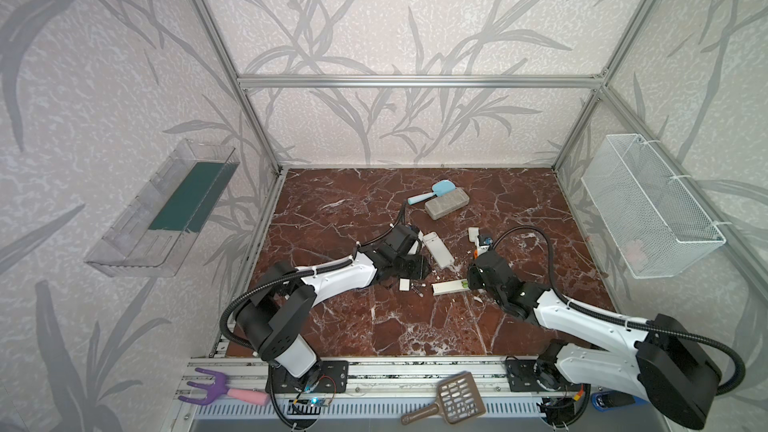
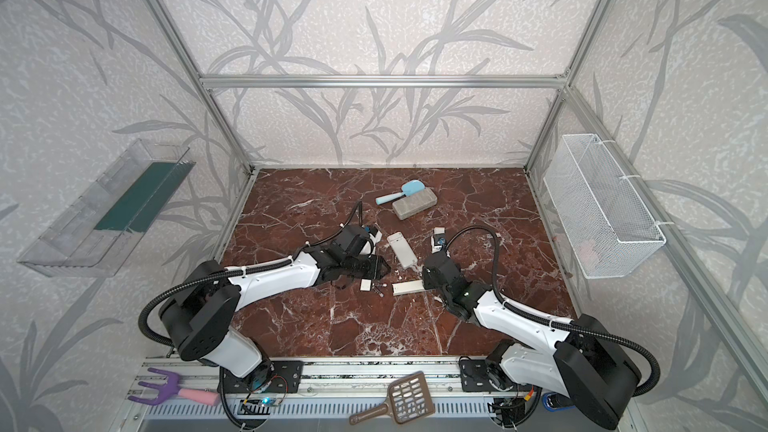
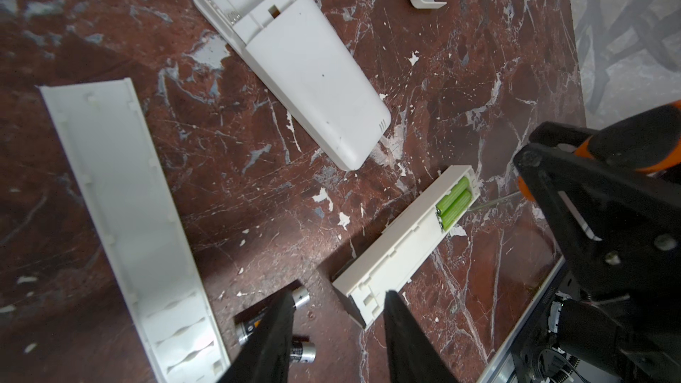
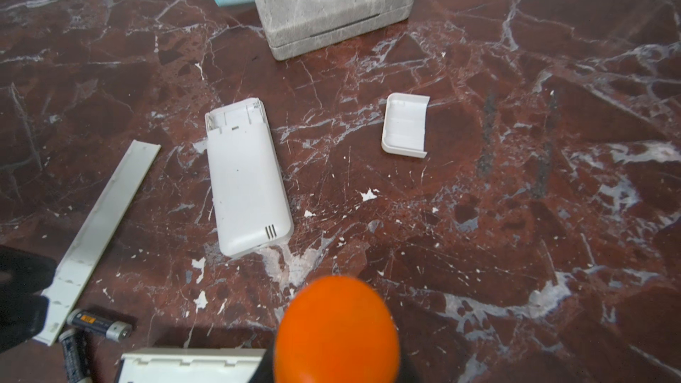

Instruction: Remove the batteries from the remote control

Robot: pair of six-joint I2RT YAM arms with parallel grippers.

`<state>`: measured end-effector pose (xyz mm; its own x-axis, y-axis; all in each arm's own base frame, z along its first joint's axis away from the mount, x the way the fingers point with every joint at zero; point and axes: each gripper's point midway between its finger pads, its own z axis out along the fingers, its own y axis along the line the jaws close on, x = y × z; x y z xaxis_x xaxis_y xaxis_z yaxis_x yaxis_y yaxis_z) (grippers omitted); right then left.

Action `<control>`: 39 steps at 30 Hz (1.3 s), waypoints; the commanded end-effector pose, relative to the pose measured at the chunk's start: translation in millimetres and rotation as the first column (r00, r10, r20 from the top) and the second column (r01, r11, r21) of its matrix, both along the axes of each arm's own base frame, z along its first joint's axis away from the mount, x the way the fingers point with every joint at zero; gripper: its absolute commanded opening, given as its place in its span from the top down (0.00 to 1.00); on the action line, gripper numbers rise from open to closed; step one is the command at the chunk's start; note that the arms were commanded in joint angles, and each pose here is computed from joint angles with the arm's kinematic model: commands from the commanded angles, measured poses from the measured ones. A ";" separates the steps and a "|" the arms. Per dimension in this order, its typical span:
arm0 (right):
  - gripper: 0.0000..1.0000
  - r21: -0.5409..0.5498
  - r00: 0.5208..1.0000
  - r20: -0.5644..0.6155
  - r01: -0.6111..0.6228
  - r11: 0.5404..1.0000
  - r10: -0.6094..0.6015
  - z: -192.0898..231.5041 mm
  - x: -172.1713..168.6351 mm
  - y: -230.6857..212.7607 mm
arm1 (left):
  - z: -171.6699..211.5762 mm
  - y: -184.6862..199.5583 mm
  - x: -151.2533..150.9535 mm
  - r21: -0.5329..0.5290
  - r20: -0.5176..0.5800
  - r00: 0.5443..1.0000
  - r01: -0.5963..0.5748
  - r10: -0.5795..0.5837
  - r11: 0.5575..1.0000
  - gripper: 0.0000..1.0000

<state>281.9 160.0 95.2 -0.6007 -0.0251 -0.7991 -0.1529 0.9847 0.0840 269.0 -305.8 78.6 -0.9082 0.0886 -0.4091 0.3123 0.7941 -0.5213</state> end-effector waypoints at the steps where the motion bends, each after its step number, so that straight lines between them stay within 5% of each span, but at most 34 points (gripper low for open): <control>1: 1.00 0.028 0.998 0.061 0.000 1.000 -0.002 19.5 8.6 3.4 | 6.3 -4.9 4.4 -0.015 0.006 1.000 0.012 -0.012 1.000 0.57; 13: 1.00 0.032 0.993 0.115 0.006 0.999 -0.010 61.3 4.0 -12.6 | 20.4 -10.3 -17.8 -0.042 0.028 0.999 -0.025 0.026 0.999 0.52; 39: 1.00 0.078 0.988 0.126 -0.104 0.991 0.094 35.4 21.7 -3.9 | -30.4 -28.1 -42.9 0.014 -0.126 0.991 -0.050 0.051 0.999 0.49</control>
